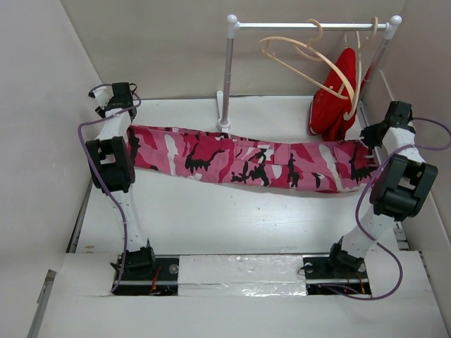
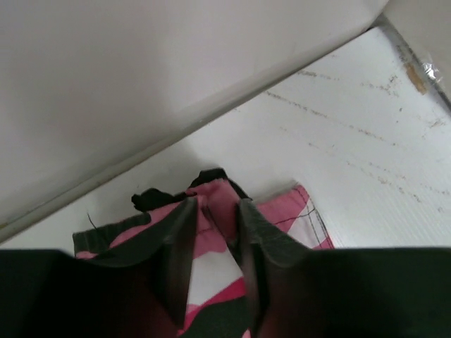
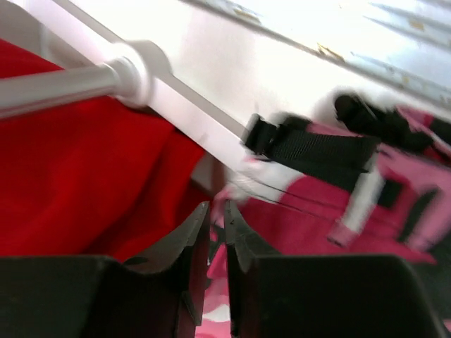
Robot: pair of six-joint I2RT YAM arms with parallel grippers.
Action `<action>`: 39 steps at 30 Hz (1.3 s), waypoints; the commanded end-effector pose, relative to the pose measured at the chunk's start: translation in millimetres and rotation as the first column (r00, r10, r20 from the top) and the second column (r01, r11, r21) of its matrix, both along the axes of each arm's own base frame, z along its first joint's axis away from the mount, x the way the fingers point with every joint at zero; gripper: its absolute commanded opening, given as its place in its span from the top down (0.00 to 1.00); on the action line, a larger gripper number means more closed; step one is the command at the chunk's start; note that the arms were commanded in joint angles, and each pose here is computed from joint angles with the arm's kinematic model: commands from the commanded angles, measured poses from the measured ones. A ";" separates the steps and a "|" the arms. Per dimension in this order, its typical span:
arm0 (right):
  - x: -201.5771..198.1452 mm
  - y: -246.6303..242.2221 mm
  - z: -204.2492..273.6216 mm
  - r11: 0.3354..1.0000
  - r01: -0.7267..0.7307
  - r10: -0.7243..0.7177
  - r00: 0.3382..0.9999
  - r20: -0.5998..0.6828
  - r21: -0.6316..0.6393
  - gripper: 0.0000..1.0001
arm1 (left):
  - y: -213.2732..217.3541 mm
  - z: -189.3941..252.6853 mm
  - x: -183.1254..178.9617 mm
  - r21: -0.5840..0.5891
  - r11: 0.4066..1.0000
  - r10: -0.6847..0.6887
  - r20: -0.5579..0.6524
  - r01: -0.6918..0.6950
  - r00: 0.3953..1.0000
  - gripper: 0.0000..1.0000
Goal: Place the trousers on the hanger
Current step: Fold the trousers at the center of the board.
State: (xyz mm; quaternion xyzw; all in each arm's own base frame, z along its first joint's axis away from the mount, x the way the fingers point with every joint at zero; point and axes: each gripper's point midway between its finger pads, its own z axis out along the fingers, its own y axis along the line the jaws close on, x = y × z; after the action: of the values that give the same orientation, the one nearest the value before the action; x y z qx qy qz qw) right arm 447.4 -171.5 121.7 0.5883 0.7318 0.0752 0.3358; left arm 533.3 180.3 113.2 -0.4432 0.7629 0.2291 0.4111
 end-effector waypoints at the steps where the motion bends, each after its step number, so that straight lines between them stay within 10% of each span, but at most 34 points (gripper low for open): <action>1: 23.7 -16.5 54.5 0.996 0.035 -0.020 0.983 0.182 -0.080 0.79 | 15.8 47.5 11.4 0.063 0.998 0.006 0.128 -0.014 0.992 0.70; 8: 12.1 -3.4 78.6 0.997 -0.010 0.027 0.970 0.240 -0.071 0.16 | 3.7 63.6 0.2 0.052 0.998 -0.027 0.141 0.020 0.990 0.35; 19: -69.4 84.8 112.4 0.980 -0.140 0.192 0.855 0.481 -0.141 0.22 | -40.9 29.6 -83.5 -0.187 0.981 -0.029 0.155 0.058 0.988 0.37; 23: -98.1 125.6 99.0 0.958 -0.227 0.286 0.813 0.507 -0.177 0.94 | -40.8 4.8 -109.1 -0.277 0.960 -0.009 0.118 0.042 0.993 0.36; 25: -111.0 134.1 81.6 0.948 -0.258 0.317 0.817 0.482 -0.186 1.00 | -39.3 -10.3 -122.3 -0.290 0.957 -0.001 0.065 0.020 0.998 0.36; 28: -127.2 144.8 67.1 0.927 -0.309 0.374 0.809 0.454 -0.214 1.00 | -47.1 -21.2 -128.2 -0.326 0.945 -0.023 0.031 0.032 0.999 0.35; 33: -142.6 159.9 44.3 0.900 -0.378 0.435 0.782 0.446 -0.215 0.57 | -60.3 -36.1 -129.8 -0.386 0.920 -0.052 0.031 0.060 0.998 0.27; 39: -151.4 161.2 10.5 0.893 -0.406 0.451 0.809 0.378 -0.196 0.32 | -68.1 -64.3 -127.7 -0.428 0.903 -0.044 -0.008 0.036 0.999 0.27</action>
State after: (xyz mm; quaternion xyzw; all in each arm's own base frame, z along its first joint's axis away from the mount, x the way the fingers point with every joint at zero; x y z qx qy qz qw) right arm 292.0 -11.5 128.0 0.3886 0.7596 0.2327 0.4667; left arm 405.9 118.1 61.6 -0.4957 0.8073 0.0625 0.3141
